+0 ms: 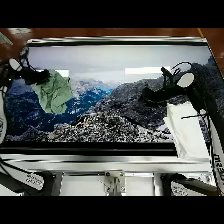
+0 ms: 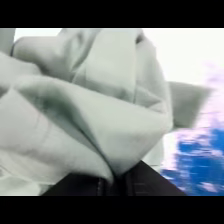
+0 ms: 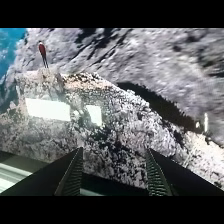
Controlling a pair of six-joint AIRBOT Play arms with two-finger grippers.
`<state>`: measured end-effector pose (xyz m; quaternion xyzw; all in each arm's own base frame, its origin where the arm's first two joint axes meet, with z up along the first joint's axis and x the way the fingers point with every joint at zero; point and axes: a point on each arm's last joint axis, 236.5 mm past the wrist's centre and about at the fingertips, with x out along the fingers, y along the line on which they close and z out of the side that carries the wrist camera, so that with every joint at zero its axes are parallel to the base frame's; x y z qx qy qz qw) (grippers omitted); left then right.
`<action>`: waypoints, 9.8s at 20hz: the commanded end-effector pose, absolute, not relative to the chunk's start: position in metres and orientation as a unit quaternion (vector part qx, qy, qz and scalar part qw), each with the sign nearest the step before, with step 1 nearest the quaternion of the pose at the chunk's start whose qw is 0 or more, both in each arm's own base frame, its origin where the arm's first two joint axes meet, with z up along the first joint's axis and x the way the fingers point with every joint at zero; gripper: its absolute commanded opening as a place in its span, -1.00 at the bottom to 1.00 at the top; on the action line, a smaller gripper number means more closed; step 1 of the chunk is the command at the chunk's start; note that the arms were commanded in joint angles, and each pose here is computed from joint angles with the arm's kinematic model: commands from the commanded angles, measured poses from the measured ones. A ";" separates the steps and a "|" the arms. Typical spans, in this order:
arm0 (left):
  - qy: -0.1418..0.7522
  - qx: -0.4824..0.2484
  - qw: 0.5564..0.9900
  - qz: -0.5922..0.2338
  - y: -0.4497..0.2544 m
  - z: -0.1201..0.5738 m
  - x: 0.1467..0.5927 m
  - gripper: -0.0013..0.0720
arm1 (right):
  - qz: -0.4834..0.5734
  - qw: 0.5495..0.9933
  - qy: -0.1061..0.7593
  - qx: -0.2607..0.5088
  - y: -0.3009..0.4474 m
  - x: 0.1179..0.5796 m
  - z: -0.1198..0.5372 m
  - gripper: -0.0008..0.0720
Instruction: Fold the shirts.
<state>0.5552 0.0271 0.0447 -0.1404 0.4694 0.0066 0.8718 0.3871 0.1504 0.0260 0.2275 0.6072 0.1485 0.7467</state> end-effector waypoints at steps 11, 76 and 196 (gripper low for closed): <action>0.411 0.023 0.836 -0.363 -0.304 0.209 0.346 -0.84 | 0.126 0.718 0.684 0.029 0.081 0.309 0.043 0.75; -0.035 -0.056 0.963 -0.262 -0.125 0.507 0.233 -0.84 | 0.285 0.936 0.051 0.203 0.128 0.261 0.429 -0.78; 0.395 -0.121 0.909 -0.051 0.016 0.164 0.400 -0.84 | 0.045 0.920 0.327 0.210 0.034 0.486 0.143 -0.78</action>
